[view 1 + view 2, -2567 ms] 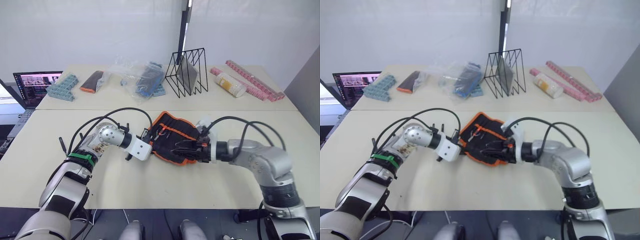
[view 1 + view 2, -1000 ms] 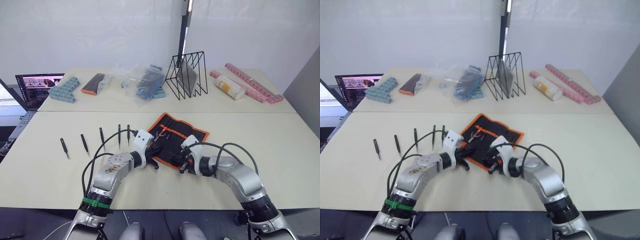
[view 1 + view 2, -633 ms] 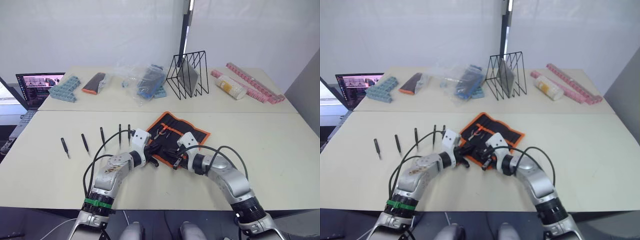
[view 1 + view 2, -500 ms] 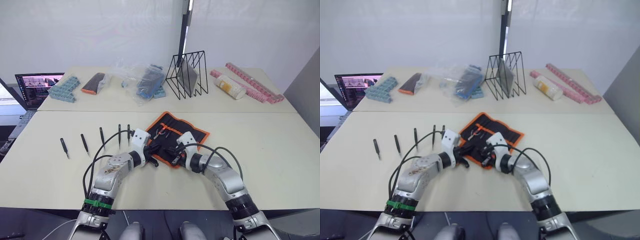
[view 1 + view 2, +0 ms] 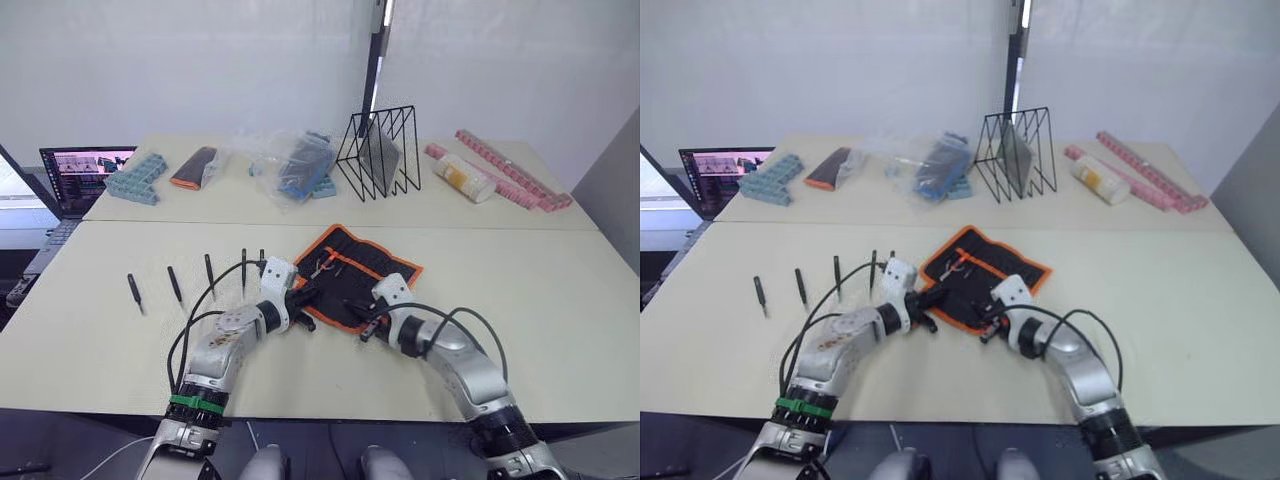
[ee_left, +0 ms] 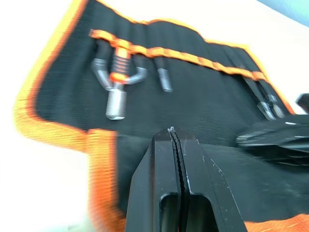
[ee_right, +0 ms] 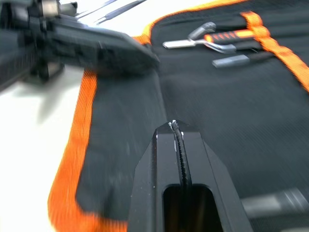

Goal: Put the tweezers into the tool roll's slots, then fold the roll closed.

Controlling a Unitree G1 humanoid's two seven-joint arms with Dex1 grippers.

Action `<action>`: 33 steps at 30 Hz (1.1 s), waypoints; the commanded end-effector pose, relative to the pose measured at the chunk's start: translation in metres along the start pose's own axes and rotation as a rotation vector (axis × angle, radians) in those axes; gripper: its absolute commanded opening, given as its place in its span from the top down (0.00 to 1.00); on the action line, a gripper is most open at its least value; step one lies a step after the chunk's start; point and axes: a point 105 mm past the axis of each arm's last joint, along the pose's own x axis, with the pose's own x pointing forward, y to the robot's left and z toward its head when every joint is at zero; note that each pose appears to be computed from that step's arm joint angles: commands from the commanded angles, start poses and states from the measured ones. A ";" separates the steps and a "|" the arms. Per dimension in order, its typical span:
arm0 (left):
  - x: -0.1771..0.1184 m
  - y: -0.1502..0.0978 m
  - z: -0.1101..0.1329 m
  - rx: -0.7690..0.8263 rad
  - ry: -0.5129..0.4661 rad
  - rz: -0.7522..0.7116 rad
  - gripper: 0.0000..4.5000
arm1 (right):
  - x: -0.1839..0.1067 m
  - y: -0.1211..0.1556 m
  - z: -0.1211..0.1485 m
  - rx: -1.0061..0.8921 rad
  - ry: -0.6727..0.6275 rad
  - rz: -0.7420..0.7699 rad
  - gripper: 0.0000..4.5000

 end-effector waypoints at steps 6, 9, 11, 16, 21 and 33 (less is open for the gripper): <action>-0.019 0.039 -0.003 -0.011 0.014 0.133 1.00 | -0.019 -0.004 -0.057 0.100 0.201 -0.058 1.00; -0.022 0.043 0.002 -0.011 -0.009 0.143 1.00 | -0.019 -0.001 -0.054 0.082 0.186 -0.040 1.00; -0.023 0.044 0.013 -0.032 -0.061 0.139 1.00 | -0.018 0.001 -0.042 0.064 0.134 -0.022 1.00; -0.023 0.025 0.048 -0.017 -0.208 0.029 1.00 | -0.019 0.010 0.006 0.066 -0.051 0.063 1.00; -0.014 -0.009 0.070 0.100 -0.246 -0.112 1.00 | -0.024 0.022 0.032 0.066 -0.107 0.130 1.00; 0.019 -0.025 -0.004 0.163 0.117 -0.150 1.00 | -0.004 0.024 0.009 -0.095 0.055 0.141 1.00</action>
